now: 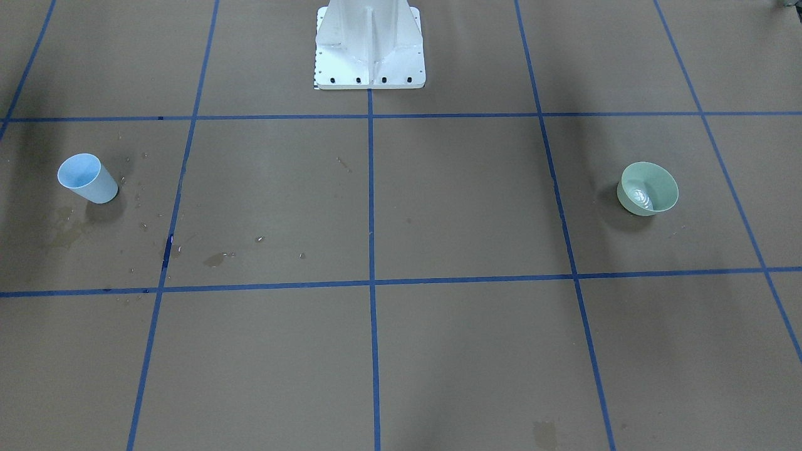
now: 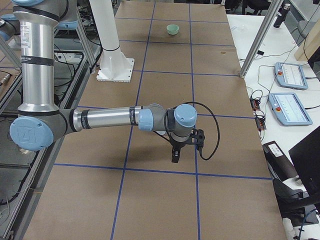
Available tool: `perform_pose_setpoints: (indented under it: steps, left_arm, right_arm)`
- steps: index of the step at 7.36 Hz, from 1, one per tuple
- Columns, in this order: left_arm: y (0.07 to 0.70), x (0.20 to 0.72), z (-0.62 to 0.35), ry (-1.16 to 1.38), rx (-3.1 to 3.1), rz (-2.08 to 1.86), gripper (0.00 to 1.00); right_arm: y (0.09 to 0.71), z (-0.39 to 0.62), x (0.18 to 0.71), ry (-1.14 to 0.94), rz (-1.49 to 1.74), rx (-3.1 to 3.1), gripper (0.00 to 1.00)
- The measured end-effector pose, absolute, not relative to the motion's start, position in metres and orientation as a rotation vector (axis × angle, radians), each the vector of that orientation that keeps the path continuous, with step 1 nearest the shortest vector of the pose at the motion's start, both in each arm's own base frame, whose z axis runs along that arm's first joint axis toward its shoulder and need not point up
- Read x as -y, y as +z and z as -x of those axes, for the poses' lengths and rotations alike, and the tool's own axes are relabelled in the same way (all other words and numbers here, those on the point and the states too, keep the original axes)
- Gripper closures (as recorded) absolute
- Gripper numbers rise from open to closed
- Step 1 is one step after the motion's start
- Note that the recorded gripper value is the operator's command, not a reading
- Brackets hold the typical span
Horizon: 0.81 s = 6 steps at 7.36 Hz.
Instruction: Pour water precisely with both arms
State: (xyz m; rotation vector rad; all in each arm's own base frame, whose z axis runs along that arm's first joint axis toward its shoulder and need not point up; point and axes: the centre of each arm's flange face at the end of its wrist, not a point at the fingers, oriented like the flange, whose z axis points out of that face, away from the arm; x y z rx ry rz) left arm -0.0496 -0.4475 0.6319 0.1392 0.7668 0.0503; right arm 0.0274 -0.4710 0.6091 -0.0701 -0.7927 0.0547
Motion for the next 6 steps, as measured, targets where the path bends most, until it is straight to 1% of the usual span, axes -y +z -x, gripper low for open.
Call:
perform_pose_setpoints:
  steps: [3, 6]
  left_arm:
    - [0.6393, 0.4401, 0.0503, 0.049, -0.761, -0.128, 0.0]
    - [0.6377, 0.445, 0.0482, 0.051, -0.768, -0.136, 0.0]
  right_arm:
    - [0.6084, -0.0274, 0.4711, 0.055, 0.07, 0.793, 0.0]
    - [0.6039, -0.0272, 0.4732, 0.049, 0.054, 0.795, 0.0]
